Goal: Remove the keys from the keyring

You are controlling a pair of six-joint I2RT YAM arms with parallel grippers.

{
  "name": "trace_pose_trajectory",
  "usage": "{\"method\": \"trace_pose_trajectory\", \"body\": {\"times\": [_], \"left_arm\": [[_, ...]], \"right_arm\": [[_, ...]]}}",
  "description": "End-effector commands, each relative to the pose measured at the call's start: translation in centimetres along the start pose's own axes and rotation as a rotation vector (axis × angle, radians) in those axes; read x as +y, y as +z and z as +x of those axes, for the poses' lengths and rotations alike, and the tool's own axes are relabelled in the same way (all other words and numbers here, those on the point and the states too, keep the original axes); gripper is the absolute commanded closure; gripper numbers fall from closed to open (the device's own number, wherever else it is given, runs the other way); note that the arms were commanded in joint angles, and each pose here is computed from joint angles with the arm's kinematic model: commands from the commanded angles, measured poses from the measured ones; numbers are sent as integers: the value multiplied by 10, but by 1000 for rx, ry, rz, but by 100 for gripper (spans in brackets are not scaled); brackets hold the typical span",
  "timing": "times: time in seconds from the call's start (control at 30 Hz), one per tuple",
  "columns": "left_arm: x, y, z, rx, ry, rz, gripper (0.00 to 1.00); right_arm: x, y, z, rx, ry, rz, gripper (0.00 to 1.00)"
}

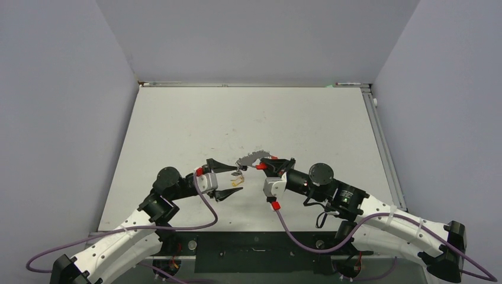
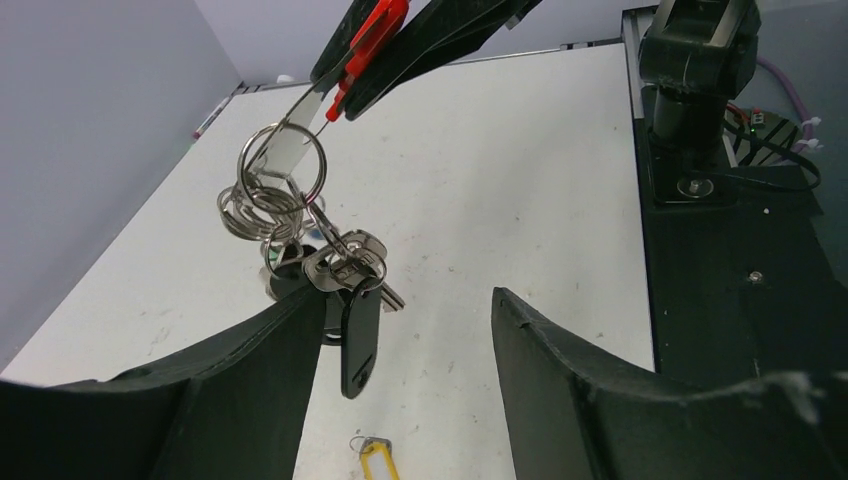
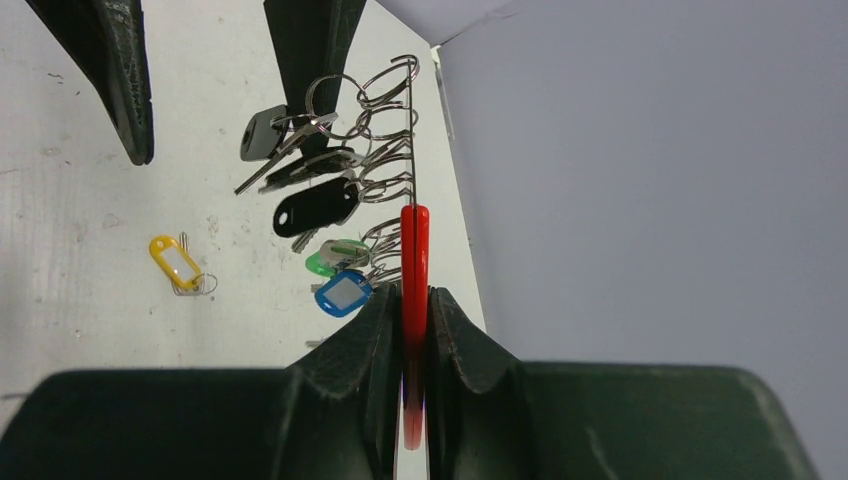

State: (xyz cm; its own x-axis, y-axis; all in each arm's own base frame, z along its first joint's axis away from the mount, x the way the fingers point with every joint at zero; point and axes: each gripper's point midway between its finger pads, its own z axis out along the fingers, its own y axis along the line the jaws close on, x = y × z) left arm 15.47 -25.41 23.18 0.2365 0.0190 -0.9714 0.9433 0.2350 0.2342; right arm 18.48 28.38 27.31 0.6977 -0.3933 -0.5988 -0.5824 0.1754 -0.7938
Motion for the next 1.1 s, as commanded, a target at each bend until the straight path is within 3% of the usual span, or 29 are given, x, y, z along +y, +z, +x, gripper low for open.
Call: {"method": "trace_pose_trajectory", "body": {"times": [0.0,0.27,0.37,0.6,0.9,1.07], "left_arm": [[-3,6,-24,-79,19,23,44],[-9,9,-22,-85,-29,50,60],[-9,12,-22,-91,-57,50,59],[-5,14,-20,-96,-98,20,48],[24,12,-15,-69,-303,-185,48],[23,11,-14,-70,-346,-192,49]], "right_arm": [[-35,-1,-31,-83,-23,94,95],[-38,0,-34,-89,-10,100,95],[-38,0,-36,-97,-7,101,95],[-39,0,-37,-97,-1,101,95],[-40,0,-34,-88,9,118,95],[-41,0,-33,-85,21,126,95]]}}
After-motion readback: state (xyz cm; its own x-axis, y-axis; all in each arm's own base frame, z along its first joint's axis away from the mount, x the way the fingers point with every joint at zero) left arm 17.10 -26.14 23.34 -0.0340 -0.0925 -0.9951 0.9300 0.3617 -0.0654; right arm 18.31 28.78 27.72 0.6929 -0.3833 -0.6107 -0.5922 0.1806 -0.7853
